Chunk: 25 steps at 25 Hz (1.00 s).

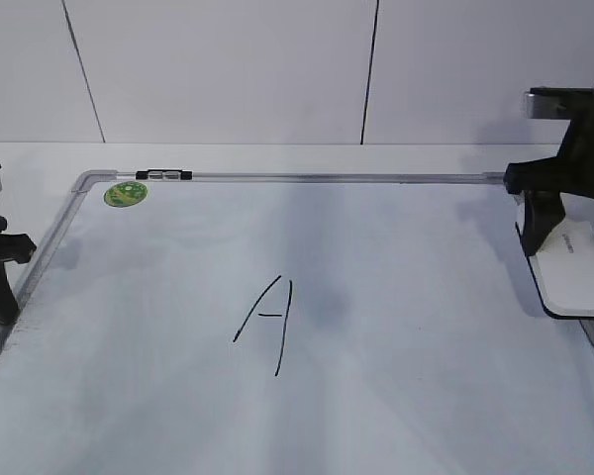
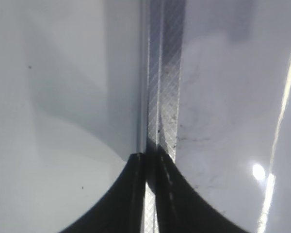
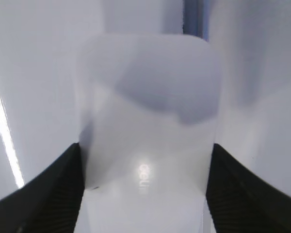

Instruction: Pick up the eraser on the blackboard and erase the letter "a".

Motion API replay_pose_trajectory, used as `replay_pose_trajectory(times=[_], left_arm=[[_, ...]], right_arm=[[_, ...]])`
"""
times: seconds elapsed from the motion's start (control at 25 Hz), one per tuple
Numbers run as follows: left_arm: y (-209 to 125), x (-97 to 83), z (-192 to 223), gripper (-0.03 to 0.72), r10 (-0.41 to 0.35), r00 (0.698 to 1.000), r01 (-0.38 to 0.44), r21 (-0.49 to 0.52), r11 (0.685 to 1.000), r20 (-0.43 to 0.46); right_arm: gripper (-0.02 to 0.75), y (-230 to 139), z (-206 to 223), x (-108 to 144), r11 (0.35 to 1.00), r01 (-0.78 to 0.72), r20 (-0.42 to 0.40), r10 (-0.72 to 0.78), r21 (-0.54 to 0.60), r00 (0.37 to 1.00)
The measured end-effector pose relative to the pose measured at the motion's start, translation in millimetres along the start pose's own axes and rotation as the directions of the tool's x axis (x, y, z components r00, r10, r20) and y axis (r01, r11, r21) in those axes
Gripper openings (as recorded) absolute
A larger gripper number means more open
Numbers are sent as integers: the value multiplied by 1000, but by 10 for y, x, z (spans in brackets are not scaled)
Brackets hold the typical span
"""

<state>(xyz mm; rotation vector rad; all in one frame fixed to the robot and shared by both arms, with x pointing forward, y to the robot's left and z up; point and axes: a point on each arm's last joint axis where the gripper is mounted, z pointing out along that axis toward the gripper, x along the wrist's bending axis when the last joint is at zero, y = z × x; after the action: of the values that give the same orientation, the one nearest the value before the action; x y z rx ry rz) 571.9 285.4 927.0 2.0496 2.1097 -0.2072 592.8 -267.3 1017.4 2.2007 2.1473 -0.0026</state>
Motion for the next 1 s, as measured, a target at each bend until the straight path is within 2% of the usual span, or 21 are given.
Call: replay_pose_trajectory(times=[0.72, 1.0], left_arm=[[1, 0, 0, 34, 2, 1000, -2, -1, 1000, 0], [1, 0, 0, 34, 2, 1000, -2, -1, 1000, 0]], right_arm=[[525, 94, 381, 21, 995, 14, 3, -15, 98, 1000], [525, 106, 415, -21, 994, 35, 51, -40, 101, 998]])
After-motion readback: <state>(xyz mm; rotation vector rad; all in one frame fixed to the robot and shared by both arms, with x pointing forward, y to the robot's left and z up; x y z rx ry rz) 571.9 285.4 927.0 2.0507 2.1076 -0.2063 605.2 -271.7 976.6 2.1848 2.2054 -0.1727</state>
